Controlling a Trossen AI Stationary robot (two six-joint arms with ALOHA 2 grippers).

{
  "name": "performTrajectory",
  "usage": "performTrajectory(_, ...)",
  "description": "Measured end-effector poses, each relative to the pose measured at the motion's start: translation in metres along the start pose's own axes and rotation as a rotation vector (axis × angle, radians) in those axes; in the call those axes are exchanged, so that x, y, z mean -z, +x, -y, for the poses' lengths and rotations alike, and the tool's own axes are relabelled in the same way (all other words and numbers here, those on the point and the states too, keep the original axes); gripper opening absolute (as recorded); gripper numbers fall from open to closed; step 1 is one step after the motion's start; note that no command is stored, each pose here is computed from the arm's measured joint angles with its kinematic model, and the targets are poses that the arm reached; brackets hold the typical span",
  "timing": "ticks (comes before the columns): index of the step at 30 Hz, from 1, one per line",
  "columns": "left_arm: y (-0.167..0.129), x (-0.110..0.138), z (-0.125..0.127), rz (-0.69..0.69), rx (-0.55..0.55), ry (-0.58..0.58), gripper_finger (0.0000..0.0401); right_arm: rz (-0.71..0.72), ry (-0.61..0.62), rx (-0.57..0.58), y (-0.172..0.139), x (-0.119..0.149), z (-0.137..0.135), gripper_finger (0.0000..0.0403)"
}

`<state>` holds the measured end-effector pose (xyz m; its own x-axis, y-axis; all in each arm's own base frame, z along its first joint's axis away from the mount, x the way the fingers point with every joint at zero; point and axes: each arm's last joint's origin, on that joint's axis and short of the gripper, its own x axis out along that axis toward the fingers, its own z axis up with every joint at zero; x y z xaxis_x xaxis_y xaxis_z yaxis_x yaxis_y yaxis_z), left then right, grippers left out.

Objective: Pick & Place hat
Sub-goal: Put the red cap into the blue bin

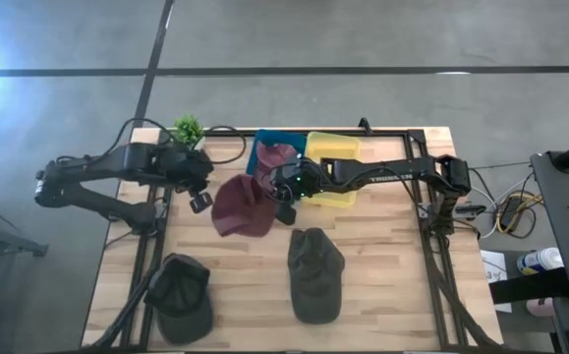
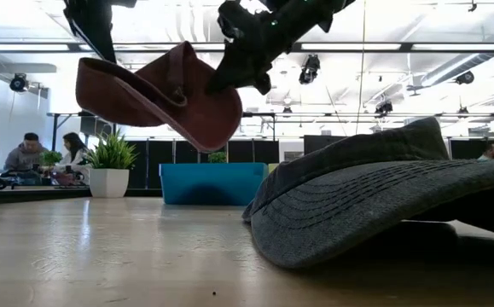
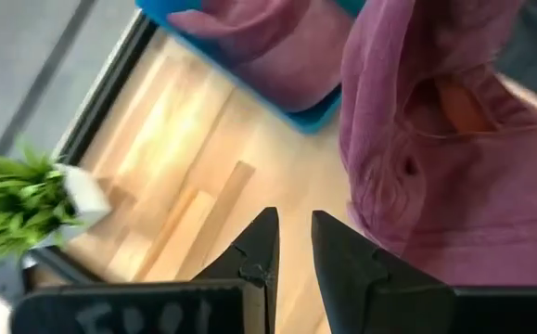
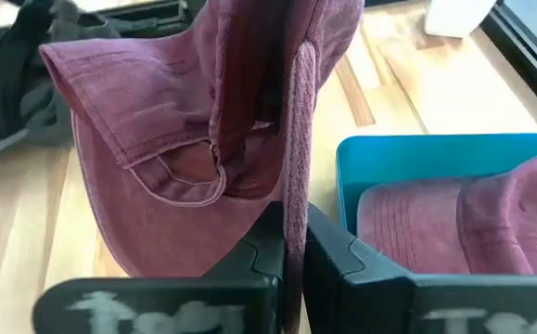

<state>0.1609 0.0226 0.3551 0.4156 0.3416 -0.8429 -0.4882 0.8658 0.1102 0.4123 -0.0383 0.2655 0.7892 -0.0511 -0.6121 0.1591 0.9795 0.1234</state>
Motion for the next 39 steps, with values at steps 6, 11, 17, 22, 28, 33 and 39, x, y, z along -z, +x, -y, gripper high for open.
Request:
performTrajectory(6, 0.011, -0.003, 0.007, 0.039, 0.082, -0.027, 0.0068, 0.036, -0.021, -0.007, -0.009, -0.006, -0.002, 0.0013)
performTrajectory(11, 0.023, 0.0, 0.009, -0.015, 0.059, -0.018, 0.011, 0.022, -0.018, -0.014, -0.009, -0.004, -0.005, 0.0013)
performTrajectory(17, 0.021, 0.0, 0.009, -0.007, 0.065, -0.032, 0.0157, 0.016, -0.022, -0.019, -0.009, -0.003, -0.008, 0.0013)
performTrajectory(22, 0.019, 0.001, 0.012, -0.026, 0.17, -0.02, 0.0163, 0.016, -0.022, -0.019, -0.009, -0.003, -0.008, 0.0013)
performTrajectory(28, 0.01, 0.006, 0.009, -0.002, 0.247, 0.011, 0.0163, 0.017, -0.035, -0.019, -0.009, -0.003, -0.008, 0.0013)
performTrajectory(33, 0.007, 0.003, 0.009, 0.049, 0.272, 0.007, 0.0163, 0.02, -0.053, -0.019, -0.009, -0.004, -0.008, 0.0013)
performTrajectory(39, 0.026, 0.004, 0.016, 0.006, 0.266, 0.058, 0.0163, 0.036, -0.057, -0.021, -0.008, -0.005, -0.008, 0.0013)
